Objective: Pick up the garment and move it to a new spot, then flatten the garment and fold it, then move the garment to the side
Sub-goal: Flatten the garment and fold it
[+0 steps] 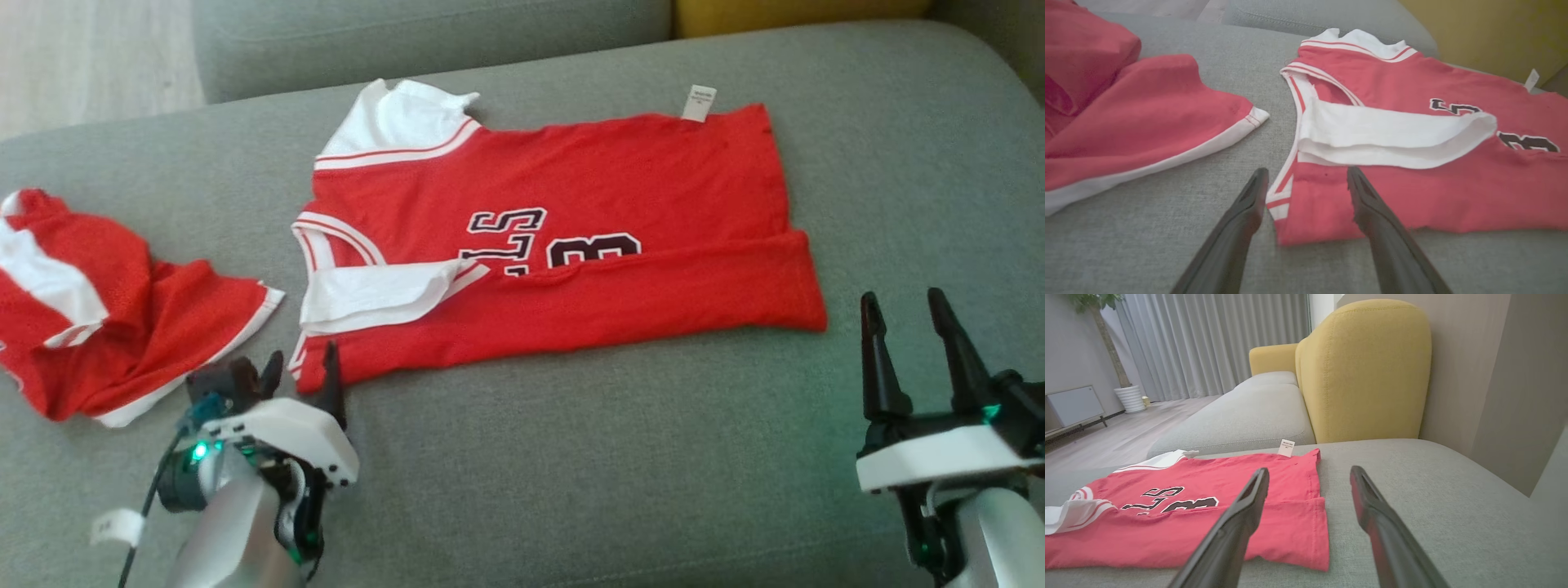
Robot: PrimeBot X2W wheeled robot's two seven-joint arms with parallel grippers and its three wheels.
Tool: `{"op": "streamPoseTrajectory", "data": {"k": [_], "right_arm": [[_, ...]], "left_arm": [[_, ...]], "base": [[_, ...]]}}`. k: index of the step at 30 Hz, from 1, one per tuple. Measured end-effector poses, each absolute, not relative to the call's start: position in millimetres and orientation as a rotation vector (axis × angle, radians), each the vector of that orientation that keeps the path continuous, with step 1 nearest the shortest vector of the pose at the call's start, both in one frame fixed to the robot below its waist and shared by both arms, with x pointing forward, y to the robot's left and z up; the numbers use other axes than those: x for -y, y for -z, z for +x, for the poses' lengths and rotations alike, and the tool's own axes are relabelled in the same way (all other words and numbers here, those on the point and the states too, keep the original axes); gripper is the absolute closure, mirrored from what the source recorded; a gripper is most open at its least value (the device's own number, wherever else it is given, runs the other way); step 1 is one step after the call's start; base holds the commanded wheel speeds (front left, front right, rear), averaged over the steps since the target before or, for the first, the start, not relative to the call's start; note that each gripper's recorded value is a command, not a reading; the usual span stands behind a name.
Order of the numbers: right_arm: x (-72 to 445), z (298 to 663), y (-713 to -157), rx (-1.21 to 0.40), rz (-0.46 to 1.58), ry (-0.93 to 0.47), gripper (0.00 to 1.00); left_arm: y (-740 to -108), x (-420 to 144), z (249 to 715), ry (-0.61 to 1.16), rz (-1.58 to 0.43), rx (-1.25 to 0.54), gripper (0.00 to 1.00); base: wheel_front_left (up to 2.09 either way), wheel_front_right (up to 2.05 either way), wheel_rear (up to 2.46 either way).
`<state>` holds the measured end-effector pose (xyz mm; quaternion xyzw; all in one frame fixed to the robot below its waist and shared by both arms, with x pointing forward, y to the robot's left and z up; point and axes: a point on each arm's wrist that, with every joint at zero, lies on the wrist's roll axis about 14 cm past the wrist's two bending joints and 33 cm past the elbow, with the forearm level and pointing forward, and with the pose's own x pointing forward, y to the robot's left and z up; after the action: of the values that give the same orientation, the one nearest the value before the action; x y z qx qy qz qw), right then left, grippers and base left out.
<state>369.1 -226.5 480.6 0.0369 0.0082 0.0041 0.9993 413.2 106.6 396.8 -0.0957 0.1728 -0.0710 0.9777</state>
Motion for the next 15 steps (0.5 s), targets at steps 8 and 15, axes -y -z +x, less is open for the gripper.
{"op": "streamPoseTrajectory", "data": {"k": [8, 15], "right_arm": [[233, 368, -476, -0.029, 0.080, 0.025, 0.00], [237, 370, -473, -0.034, 0.082, 0.042, 0.00]], "left_arm": [[-367, -112, 424, 0.133, -0.030, -0.487, 0.00], [-362, -105, 433, 0.172, 0.013, -0.520, 1.00]], "base": [[0.00, 0.00, 0.00], [0.00, 0.00, 0.00]]}}
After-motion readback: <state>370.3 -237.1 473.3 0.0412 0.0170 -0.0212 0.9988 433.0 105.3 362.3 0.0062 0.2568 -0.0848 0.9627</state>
